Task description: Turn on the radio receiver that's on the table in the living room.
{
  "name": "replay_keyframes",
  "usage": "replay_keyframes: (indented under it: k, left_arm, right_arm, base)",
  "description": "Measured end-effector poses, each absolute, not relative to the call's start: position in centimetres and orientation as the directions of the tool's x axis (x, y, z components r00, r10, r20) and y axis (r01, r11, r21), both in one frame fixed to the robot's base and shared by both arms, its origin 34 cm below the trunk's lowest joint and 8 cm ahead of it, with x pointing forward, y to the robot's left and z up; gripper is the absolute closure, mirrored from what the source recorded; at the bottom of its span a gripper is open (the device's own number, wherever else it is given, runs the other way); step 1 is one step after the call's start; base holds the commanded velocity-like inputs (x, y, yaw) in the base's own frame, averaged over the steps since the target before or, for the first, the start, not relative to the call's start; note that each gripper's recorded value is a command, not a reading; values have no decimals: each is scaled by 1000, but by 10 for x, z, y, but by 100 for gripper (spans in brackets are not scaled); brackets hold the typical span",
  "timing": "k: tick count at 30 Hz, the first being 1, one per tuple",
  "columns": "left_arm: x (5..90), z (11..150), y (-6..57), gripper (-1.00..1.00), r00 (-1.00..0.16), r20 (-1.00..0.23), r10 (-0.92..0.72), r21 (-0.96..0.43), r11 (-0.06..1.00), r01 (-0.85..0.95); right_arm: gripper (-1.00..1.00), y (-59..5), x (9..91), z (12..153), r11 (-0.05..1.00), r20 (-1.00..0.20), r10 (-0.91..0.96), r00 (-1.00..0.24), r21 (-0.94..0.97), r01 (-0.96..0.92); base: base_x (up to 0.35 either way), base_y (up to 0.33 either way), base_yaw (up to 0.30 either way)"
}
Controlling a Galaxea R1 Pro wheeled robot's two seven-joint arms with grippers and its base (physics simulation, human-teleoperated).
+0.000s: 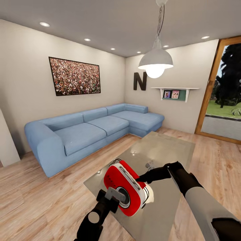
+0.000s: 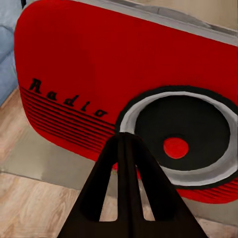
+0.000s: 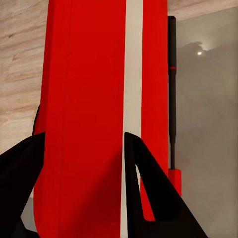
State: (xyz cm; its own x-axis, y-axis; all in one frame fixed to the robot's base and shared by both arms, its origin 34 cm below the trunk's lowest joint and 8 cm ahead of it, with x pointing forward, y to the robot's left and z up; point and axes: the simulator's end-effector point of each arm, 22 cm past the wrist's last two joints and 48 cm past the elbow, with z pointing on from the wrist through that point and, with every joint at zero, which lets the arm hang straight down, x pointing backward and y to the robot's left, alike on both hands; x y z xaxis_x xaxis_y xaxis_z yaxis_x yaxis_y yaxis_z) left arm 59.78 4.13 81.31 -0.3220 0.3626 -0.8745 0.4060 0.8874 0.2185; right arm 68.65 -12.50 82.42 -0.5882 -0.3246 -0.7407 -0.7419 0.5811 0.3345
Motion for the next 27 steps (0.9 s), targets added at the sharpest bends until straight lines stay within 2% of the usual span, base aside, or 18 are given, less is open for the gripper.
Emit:
replay_keyframes:
  k: [3,4,8,10,16,27]
  left_arm:
    - [600,794,43,100,-361,-852,379,217,884,415]
    - [596,765,42,100,-406,-820,402,213,874,436]
    - [600,749,39,100,-425,-804,416,207,866,455]
    - [601,750,28,100,-440,-818,370,143,873,466]
    - [620,781,5,100,-405,-856,322,93,866,491]
    - [621,749,-8,100,-445,-831,333,61,851,522]
  right_arm:
    - [100,-125,687,824,581,-741,-325,-587,334,-742]
    - [100,-125,687,824,581,-742,-324,-587,334,-742]
    - [100,-124,687,825,580,-742,-323,-587,335,-743]
    - [100,-123,686,824,579,-742,-323,-588,336,-743]
    - [100,-121,686,824,577,-742,-323,-587,337,-744]
    - [100,-124,688,822,585,-740,-335,-583,321,-745]
  base:
    - [0,0,0]
    - [0,0,0]
    - [0,0,0]
    - [0,0,0]
    - [0,0,0]
    - [0,0,0]
